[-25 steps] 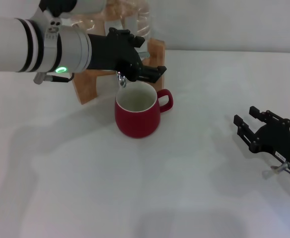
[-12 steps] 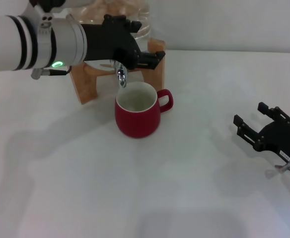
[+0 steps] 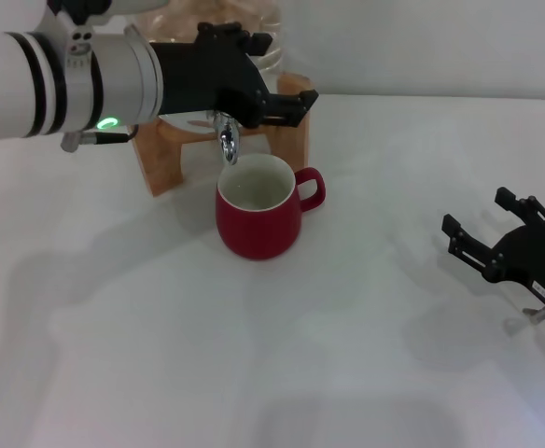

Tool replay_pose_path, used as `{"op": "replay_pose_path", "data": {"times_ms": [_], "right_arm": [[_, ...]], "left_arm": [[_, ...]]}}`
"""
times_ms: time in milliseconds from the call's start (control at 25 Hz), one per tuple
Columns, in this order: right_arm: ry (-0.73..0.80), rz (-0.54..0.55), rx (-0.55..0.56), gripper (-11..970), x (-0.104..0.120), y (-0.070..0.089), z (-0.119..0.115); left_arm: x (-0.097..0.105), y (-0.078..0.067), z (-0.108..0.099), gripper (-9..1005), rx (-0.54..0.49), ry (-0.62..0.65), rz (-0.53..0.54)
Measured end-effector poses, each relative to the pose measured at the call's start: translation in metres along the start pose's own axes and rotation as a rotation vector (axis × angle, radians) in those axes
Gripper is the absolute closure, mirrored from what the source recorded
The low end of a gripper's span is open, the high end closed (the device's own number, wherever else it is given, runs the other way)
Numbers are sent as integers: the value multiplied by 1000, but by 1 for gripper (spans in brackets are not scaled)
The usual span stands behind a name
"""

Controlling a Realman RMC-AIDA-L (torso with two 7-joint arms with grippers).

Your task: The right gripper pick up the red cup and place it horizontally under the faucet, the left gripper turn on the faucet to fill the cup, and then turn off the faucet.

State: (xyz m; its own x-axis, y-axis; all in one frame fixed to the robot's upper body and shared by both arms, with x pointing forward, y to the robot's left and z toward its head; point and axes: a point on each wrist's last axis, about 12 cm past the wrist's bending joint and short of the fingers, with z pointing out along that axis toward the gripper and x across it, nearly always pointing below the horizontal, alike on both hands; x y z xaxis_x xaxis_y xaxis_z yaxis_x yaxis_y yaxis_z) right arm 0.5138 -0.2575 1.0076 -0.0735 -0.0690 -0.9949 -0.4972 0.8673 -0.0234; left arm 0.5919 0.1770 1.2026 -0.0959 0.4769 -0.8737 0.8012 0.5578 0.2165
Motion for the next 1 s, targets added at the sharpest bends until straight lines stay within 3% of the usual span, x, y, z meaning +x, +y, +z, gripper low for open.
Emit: {"op": "replay_pose_path", "data": {"times_ms": [320, 1000], "right_arm": [[5, 0, 6, 103, 1, -1, -1], [14, 0, 11, 105, 2, -2, -1]], "left_arm": [[8, -14, -8, 120, -14, -21, -4], [47, -41, -60, 120, -129, -227, -164]]}}
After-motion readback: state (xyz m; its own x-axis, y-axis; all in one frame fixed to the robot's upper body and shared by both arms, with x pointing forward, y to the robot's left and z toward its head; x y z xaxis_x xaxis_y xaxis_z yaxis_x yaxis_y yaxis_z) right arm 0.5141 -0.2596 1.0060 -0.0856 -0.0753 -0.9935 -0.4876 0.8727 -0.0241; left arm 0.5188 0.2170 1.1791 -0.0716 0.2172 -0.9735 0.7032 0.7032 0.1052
